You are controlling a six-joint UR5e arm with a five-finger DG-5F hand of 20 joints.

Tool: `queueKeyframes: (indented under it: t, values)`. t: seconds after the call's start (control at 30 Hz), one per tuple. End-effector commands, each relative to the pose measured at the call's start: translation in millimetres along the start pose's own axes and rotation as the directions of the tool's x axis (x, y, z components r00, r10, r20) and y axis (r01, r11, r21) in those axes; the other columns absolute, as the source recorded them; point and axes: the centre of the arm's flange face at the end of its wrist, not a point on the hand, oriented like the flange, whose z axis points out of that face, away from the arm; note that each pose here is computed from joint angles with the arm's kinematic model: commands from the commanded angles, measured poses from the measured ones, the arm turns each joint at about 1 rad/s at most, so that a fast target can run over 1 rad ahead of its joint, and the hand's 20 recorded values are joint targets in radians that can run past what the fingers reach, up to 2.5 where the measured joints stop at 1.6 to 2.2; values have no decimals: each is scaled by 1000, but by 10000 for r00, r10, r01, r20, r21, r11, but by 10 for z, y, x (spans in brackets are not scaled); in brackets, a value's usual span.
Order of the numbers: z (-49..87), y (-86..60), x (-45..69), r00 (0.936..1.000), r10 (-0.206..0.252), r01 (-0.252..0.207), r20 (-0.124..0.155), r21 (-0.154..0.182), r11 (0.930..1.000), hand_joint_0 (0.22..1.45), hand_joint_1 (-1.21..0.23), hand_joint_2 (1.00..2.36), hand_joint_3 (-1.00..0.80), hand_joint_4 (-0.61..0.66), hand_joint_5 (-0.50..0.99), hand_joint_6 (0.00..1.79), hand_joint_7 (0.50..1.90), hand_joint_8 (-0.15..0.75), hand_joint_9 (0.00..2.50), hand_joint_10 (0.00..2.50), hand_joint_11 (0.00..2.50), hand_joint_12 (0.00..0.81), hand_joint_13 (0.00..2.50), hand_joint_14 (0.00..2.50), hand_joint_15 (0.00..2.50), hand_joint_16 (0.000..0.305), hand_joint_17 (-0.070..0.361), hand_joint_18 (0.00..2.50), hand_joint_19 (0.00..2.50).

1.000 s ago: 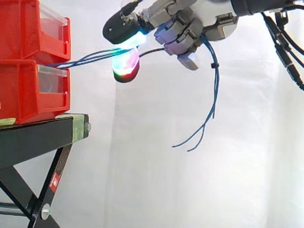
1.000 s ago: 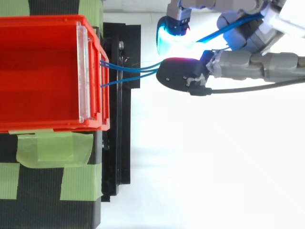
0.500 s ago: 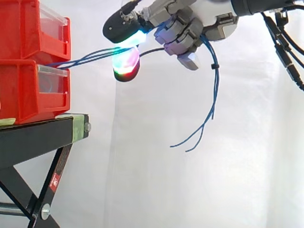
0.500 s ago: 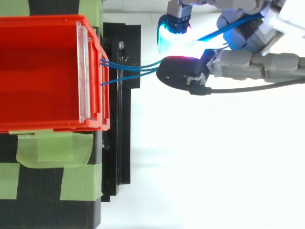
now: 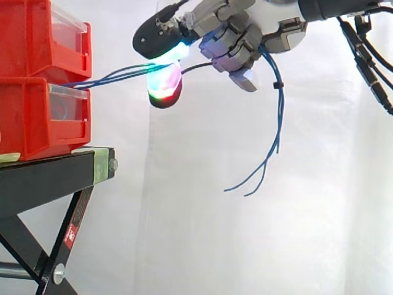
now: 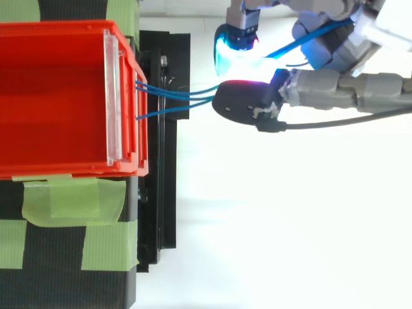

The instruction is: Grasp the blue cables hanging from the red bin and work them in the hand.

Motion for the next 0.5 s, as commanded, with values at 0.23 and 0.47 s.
queueKeyframes:
  t: [0.23, 0.47]
  values:
    - [7, -5, -10, 9999, -147, 147, -22, -34, 9999, 915, -724, 1366, 406, 210, 244, 957, 1230, 519, 1736, 2500, 2500, 771, 2085, 2500, 2010, 244, 183, 2500, 763]
    - [5, 1, -18, 9999, -131, 131, -3, -52, 9999, 1016, -602, 1403, 439, 224, 259, 904, 1202, 519, 1736, 2500, 2500, 771, 2085, 2500, 2010, 244, 183, 2500, 763]
